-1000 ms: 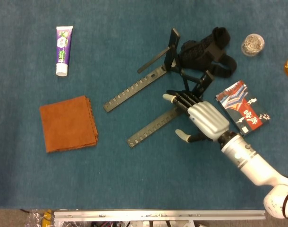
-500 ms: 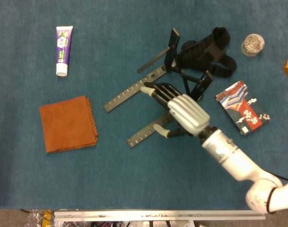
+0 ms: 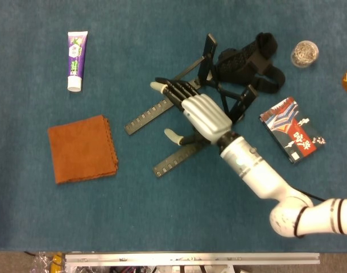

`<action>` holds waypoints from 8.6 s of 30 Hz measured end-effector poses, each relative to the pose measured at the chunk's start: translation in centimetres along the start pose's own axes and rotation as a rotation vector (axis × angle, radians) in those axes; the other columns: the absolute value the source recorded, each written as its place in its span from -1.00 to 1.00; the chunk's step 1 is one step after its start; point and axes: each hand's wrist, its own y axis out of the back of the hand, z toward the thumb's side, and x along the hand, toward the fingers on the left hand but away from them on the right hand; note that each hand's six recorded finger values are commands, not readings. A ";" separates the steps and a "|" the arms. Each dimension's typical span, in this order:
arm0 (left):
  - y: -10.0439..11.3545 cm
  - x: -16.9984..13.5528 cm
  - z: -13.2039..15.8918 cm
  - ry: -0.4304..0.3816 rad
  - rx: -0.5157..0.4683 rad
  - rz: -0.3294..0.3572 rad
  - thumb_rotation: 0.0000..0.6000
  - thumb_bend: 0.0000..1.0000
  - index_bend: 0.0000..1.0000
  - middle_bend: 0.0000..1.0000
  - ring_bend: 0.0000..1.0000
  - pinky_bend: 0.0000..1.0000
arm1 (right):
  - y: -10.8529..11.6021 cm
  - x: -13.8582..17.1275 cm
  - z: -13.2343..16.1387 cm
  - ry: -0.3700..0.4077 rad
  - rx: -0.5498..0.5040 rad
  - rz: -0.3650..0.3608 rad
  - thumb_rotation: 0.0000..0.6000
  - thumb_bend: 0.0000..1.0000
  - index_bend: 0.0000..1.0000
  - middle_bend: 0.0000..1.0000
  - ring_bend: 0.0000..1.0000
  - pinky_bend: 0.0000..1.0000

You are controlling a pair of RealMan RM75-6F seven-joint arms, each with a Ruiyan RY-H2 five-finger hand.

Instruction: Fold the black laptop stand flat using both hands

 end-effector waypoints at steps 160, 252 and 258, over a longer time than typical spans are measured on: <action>-2.8 6.4 9.8 -0.378 0.012 -0.166 1.00 -0.43 -0.80 -1.00 -1.00 -1.00 | 5.4 14.4 -6.2 -0.029 0.496 0.124 1.00 -0.68 -1.00 -0.92 -1.00 -0.91; 1.5 6.1 7.8 -0.353 -0.014 -0.030 1.00 -0.43 -0.92 -1.00 -1.00 -1.00 | -2.0 -2.1 -1.4 -0.026 0.344 0.143 1.00 -0.64 -1.00 -0.75 -1.00 -0.91; 1.4 6.1 7.7 -0.350 -0.016 -0.034 1.00 -0.44 -0.93 -1.00 -1.00 -1.00 | 0.1 -3.6 -3.6 -0.100 0.381 0.110 1.00 -0.59 -1.00 -0.58 -1.00 -0.91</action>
